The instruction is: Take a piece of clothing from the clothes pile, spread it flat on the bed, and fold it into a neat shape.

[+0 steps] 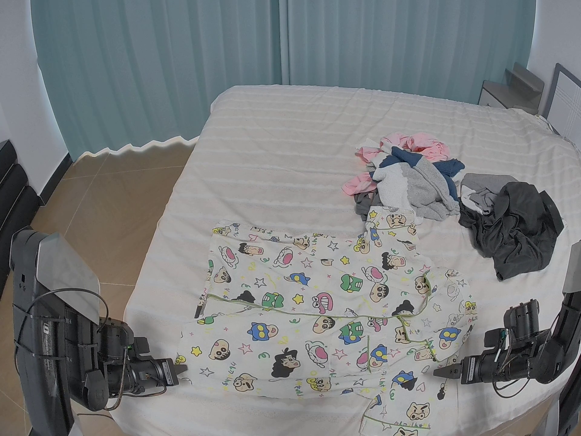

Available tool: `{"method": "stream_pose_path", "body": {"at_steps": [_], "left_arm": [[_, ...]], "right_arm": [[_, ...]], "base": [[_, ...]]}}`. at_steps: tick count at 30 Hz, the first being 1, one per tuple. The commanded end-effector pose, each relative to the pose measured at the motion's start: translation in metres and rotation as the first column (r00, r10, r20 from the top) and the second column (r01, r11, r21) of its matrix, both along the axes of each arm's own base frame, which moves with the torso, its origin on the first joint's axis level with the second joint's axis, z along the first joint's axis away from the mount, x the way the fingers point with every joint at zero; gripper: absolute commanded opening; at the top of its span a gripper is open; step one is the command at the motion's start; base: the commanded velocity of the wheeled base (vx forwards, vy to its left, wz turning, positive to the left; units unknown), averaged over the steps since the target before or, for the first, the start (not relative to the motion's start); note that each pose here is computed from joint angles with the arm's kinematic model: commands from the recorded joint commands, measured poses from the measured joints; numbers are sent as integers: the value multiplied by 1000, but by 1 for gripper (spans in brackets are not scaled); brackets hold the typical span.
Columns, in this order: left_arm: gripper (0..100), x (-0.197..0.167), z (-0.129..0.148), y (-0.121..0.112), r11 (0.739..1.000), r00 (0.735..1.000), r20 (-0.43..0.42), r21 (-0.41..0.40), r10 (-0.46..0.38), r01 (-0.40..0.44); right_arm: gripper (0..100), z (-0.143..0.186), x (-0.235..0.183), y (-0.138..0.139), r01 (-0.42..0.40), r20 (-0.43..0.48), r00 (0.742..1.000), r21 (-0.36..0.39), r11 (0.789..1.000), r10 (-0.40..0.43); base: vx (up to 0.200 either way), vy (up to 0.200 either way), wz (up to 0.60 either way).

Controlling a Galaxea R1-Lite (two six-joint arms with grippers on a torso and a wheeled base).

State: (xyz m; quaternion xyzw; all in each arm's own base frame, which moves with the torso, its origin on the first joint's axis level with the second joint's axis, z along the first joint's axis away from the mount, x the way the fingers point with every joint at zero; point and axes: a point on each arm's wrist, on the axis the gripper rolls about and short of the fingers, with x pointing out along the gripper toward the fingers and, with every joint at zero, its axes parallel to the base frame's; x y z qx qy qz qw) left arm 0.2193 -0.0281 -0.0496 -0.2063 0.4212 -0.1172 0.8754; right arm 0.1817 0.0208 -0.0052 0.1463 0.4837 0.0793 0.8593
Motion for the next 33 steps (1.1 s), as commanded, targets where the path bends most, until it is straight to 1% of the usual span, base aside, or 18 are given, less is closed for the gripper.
{"method": "stream_pose_path", "body": {"at_steps": [1, 11, 14, 24, 33], "left_arm": [[100, 2, 1, 0, 1000, 1000, 17, -2, 1, -1], [100, 0, 1, 0, 1000, 1000, 11, -3, 2, -2], [100, 2, 9, 0, 1000, 999, 47, -12, 7, -6], [100, 5, 11, 0, 1000, 998, 60, -17, 21, -20], [100, 15, 12, 1, 996, 994, 78, -60, 74, -69]], "right_arm": [[100, 0, -6, 0, -2, -18, 1000, 0, 1000, 2], [100, 4, -10, 0, -2, -27, 1000, 0, 1000, 2], [100, 10, -13, 0, -6, -26, 1000, 1, 1000, 6], [100, 9, -16, 0, -7, -50, 999, -2, 1000, 7], [100, 7, -17, 1, -12, -66, 998, -8, 1000, 11]], "base": [[0, 0, 0], [0, 0, 0], [0, 0, 0], [0, 0, 0], [-200, 0, 0]]}}
